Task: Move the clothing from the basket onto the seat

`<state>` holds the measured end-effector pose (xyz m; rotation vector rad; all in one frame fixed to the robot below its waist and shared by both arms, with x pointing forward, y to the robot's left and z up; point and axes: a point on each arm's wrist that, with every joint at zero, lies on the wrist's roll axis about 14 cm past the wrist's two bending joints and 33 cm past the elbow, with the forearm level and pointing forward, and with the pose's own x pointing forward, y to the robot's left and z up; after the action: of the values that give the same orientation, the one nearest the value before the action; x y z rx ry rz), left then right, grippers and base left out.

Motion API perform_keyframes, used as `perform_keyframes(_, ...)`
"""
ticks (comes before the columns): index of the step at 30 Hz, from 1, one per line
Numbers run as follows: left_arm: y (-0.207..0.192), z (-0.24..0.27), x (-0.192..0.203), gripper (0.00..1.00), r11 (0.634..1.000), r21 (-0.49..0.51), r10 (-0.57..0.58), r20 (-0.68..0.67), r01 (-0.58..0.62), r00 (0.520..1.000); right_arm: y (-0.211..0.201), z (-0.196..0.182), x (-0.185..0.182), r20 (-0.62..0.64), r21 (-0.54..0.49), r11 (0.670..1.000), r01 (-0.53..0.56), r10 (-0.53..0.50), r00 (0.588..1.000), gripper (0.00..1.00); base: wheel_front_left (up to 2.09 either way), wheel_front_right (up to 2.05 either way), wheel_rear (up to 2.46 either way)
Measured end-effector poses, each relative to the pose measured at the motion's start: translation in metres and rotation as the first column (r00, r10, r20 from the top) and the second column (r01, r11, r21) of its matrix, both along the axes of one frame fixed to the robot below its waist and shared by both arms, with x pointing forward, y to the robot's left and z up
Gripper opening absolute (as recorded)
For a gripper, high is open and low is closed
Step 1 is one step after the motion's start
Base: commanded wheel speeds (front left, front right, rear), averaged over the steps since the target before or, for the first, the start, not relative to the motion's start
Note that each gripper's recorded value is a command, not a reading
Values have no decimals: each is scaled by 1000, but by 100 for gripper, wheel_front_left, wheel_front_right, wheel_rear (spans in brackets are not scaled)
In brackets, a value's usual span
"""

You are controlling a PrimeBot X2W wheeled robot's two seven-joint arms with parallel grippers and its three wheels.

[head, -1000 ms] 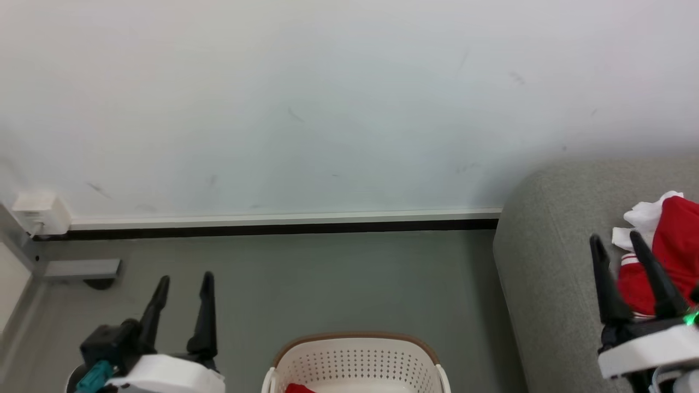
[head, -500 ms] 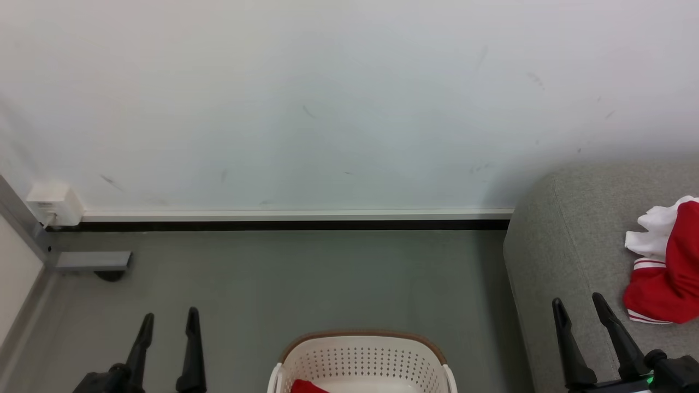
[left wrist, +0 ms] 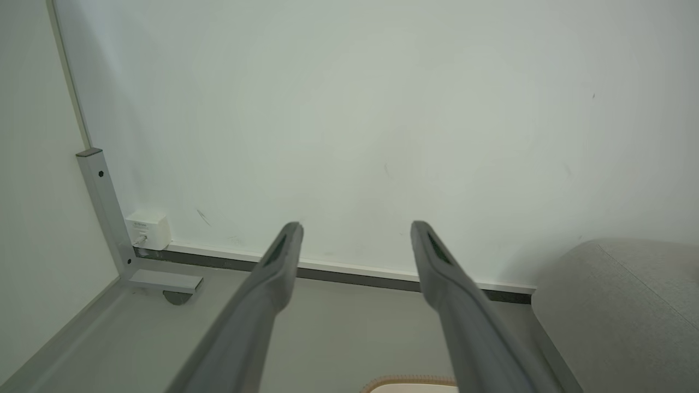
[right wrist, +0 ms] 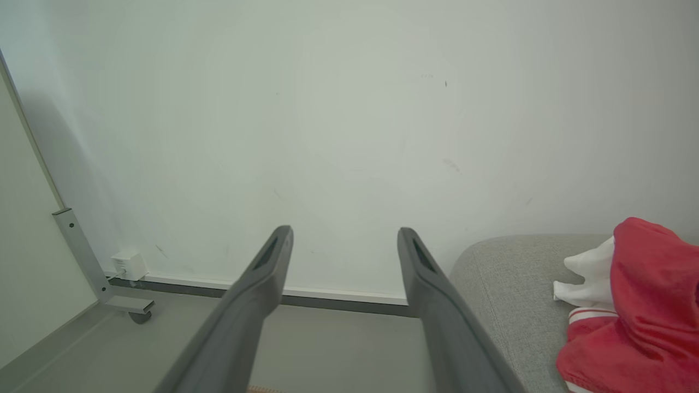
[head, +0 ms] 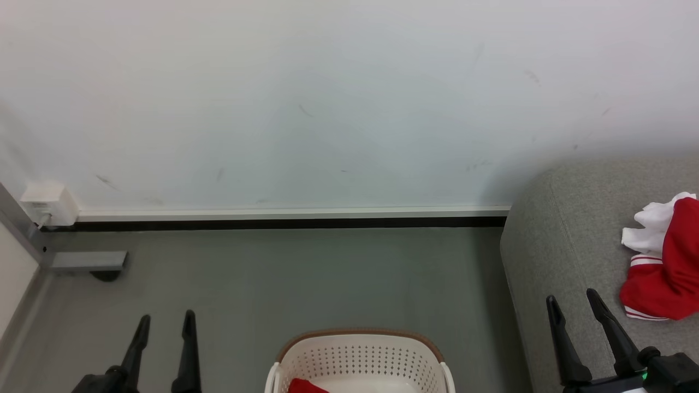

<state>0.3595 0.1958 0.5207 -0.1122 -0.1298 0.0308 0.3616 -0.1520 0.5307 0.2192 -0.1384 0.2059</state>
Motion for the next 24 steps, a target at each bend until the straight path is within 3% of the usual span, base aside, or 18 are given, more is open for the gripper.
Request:
perform_keyframes(12, -3, -4, 4, 100, 1000, -6, -13, -9, 13, 1000, -2, 0, 1, 0, 1, 1000, 8, -8, 1000, 100, 0, 0, 0)
perform_keyframes(24, -44, -16, 44, 100, 989, -18, -144, -40, 144, 989, -31, 0, 22, 2, -21, 997, 80, -80, 997, 100, 0, 0, 0)
